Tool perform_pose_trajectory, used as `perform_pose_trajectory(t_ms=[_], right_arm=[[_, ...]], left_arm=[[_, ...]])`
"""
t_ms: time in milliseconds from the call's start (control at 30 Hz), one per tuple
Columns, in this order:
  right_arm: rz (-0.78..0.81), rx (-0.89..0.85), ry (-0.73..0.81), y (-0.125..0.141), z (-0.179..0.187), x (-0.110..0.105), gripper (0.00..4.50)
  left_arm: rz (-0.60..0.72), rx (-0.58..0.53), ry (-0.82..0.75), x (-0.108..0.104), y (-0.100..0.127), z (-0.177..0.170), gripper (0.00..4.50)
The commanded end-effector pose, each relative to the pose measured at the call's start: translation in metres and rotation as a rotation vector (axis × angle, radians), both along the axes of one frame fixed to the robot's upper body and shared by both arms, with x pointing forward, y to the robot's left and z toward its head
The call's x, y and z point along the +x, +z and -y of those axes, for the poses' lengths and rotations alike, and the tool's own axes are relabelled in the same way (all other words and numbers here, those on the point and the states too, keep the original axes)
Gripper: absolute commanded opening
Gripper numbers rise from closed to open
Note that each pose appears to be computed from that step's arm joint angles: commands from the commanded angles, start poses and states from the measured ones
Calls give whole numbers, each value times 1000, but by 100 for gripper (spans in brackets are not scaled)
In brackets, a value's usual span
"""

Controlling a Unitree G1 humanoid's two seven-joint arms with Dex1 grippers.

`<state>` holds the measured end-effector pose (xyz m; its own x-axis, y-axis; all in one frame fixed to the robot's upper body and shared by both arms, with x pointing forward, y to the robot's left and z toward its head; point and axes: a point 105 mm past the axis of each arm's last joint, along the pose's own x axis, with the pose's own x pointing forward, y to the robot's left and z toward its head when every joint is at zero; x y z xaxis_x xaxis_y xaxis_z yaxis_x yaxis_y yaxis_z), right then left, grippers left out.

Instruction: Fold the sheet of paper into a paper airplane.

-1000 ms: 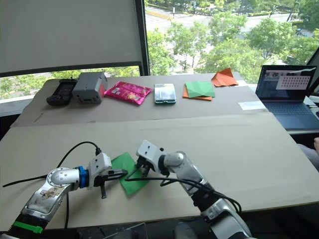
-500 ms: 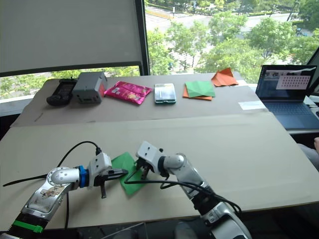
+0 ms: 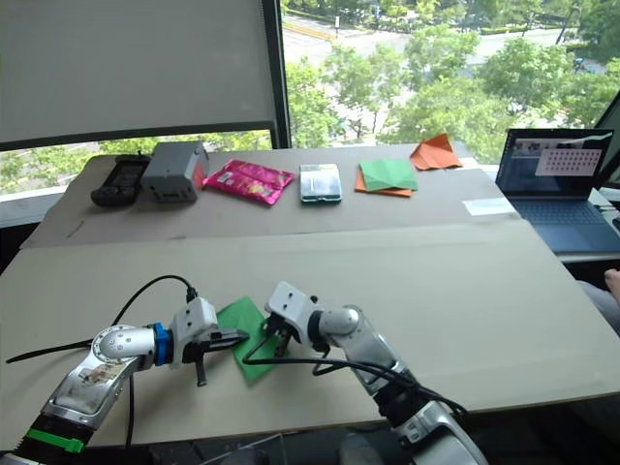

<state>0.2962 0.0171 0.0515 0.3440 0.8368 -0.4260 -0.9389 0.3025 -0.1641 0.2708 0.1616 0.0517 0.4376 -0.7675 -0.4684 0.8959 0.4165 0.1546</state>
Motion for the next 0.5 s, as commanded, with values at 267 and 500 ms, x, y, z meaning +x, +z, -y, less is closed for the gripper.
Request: perform_pose_trajectory(t_ms=[267,500], right_arm=[[-175,-112,-37,-51,32,-29,4],[-200,-125,-64,-58,46,-41,4]], left_arm=[[-68,58,20,-6,-17,-10,0],[-67,61,15,-6,-17,-11,0]])
